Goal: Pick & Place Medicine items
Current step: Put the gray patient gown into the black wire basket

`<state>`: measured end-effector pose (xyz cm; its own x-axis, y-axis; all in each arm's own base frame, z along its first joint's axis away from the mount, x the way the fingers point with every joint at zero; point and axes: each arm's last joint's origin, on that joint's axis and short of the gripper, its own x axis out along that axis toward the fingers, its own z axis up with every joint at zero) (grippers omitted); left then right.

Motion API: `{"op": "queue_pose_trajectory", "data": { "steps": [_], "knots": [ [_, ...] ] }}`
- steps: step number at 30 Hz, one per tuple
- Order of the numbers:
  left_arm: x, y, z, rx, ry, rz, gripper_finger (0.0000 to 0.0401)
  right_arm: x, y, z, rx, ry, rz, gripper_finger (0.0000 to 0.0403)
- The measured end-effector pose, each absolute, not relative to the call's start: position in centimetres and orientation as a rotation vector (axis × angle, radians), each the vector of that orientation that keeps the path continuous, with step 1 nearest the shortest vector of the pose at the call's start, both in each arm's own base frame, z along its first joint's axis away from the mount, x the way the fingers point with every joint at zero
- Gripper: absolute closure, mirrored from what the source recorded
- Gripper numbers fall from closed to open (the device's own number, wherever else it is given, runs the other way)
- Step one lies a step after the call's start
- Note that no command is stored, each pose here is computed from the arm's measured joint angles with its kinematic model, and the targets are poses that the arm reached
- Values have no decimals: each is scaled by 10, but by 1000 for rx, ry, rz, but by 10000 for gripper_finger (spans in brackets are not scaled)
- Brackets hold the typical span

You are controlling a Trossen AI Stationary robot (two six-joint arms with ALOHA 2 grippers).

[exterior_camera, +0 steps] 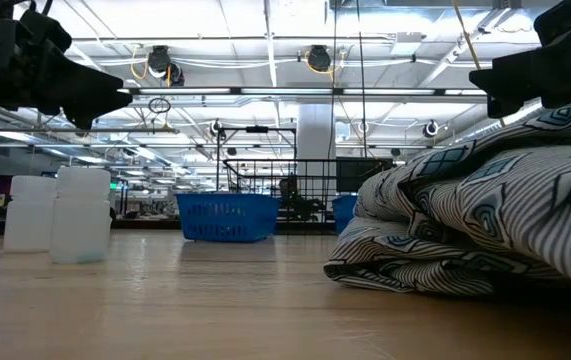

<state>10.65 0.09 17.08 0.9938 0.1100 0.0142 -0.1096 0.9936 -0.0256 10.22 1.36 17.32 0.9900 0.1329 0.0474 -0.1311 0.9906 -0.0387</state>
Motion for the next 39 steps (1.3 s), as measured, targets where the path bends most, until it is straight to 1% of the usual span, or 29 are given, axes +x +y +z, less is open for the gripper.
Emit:
{"op": "queue_pose_trajectory", "data": {
  "steps": [7,12,29,32,34,39],
  "knots": [
    [106,1,171,-29,-16,110,178,102,14,173,-38,-49,132,264],
    [106,1,171,-30,-16,110,178,102,14,173,43,-39,134,264],
    [106,1,171,-32,-17,111,178,102,14,173,44,-47,134,264],
    [106,1,171,-32,-17,111,178,102,14,176,52,-75,135,264],
    [106,1,171,-32,-17,111,178,102,14,178,106,-93,138,264],
    [106,1,171,-32,-17,111,178,100,13,187,414,-167,171,264]
  ]
}}
